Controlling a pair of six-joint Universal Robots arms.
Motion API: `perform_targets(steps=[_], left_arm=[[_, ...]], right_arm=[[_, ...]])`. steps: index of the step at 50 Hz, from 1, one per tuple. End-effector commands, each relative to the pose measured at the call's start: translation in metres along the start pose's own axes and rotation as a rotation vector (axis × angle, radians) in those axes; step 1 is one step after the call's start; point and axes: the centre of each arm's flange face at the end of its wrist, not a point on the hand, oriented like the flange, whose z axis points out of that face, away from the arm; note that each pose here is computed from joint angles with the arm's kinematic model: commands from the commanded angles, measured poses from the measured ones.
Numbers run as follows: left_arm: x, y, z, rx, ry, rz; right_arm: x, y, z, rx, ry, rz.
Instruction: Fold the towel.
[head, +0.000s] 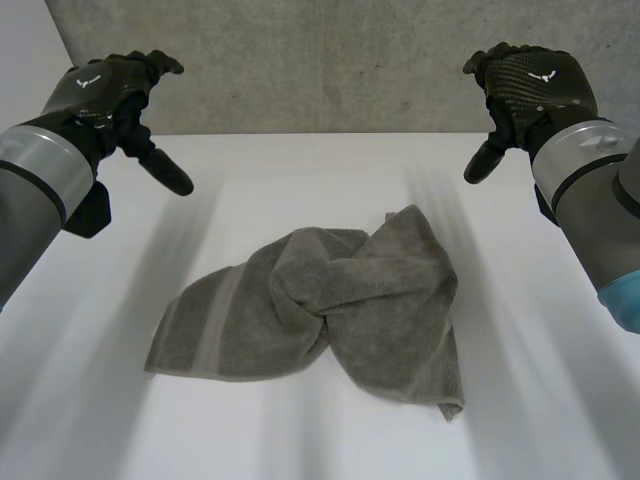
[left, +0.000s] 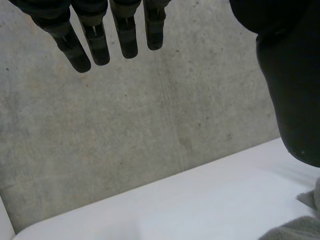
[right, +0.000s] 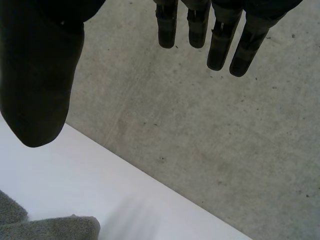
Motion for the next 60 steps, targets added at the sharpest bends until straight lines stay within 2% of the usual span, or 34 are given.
perform_targets(steps=[1, 5, 7, 8, 10, 17, 23, 34, 45, 60], left_arm=[[0.0, 0.02, -0.014, -0.099, 0.002, 0.002], [0.001, 0.034, -0.029, -0.154, 0.008, 0.035], [0.0, 0.055, -0.043, -0.226, 0.022, 0.114], [0.0, 0.055, -0.043, -0.226, 0.022, 0.114], [0.003, 0.081, -0.059, -0.313, 0.08, 0.212], [0.006, 0.125, -0.085, -0.431, 0.192, 0.327], [0.004, 0.148, -0.081, -0.415, 0.194, 0.337], [0.001, 0.175, -0.058, -0.404, 0.192, 0.344], [0.004, 0.2, -0.052, -0.473, 0.215, 0.337], [0.006, 0.205, -0.041, -0.47, 0.223, 0.338]], right_arm=[[-0.004, 0.001, -0.009, -0.065, -0.068, -0.059], [-0.009, 0.008, -0.02, -0.15, -0.148, -0.101], [-0.014, 0.022, -0.032, -0.25, -0.23, -0.121], [-0.014, 0.022, -0.032, -0.251, -0.23, -0.122], [-0.016, 0.043, -0.046, -0.366, -0.309, -0.135], [-0.023, 0.075, -0.077, -0.496, -0.44, -0.15], [-0.031, 0.11, -0.097, -0.561, -0.483, -0.138], [-0.041, 0.154, -0.105, -0.499, -0.47, -0.154], [-0.044, 0.17, -0.101, -0.48, -0.453, -0.121], [-0.053, 0.18, -0.094, -0.462, -0.459, -0.083]])
